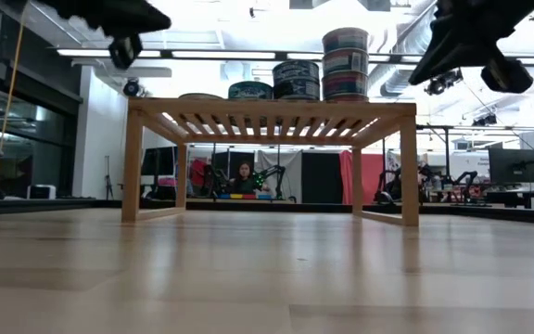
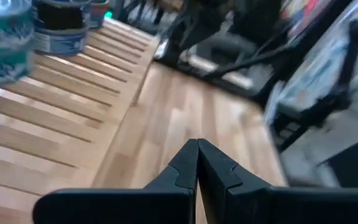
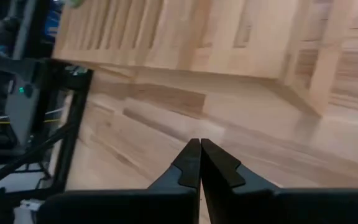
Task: Stack canned seafood by type on shelf
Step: Return to Home Position
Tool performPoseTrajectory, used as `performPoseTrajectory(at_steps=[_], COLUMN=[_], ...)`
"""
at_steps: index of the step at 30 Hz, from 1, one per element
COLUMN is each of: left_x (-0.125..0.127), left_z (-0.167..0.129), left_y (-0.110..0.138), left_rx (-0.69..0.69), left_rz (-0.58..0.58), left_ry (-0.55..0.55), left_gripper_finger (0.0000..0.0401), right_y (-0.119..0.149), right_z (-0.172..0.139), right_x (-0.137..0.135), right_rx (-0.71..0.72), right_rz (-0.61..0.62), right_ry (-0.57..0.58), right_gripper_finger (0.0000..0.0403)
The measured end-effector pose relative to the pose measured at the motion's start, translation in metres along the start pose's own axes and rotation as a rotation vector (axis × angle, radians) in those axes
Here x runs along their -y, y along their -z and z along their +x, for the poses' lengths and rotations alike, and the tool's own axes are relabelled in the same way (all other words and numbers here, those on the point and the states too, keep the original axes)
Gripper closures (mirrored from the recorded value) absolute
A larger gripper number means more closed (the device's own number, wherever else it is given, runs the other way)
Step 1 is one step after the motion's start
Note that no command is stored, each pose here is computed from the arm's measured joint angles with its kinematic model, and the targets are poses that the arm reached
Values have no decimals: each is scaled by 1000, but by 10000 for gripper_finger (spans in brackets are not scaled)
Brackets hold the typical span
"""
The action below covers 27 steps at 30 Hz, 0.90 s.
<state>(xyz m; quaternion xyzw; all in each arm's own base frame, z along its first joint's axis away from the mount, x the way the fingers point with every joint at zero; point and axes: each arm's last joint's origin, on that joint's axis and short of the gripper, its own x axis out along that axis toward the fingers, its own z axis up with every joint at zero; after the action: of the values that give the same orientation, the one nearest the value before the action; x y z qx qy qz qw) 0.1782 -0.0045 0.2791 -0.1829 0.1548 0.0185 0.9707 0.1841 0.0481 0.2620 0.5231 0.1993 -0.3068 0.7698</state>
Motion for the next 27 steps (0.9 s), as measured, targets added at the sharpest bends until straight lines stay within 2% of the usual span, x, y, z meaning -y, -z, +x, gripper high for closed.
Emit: performPoseTrajectory(at_steps=[6, 11, 14, 17, 22, 27], left_x=[-24, -36, -42, -46, -50, -52], left_z=[-17, -34, -40, -42, -42, -40], left_y=[58, 87, 98, 108, 116, 121], left_rx=[191, 369, 432, 437, 375, 321], left_rz=[-160, -239, -250, -262, -279, -311], left_ry=[107, 160, 158, 136, 80, 57], left_gripper_finger=[401, 401, 401, 401, 401, 401], right_y=[4, 3, 3, 5, 12, 20], right_z=[-3, -3, -3, -3, -4, -9], right_x=[-4, -7, -8, -8, -8, -11], right_rx=[19, 50, 61, 1, -240, -210], right_rz=[9, 24, -24, -80, -125, -295], right_ry=[-45, -68, -75, -81, -103, -163], right_gripper_finger=[403, 403, 403, 403, 403, 403])
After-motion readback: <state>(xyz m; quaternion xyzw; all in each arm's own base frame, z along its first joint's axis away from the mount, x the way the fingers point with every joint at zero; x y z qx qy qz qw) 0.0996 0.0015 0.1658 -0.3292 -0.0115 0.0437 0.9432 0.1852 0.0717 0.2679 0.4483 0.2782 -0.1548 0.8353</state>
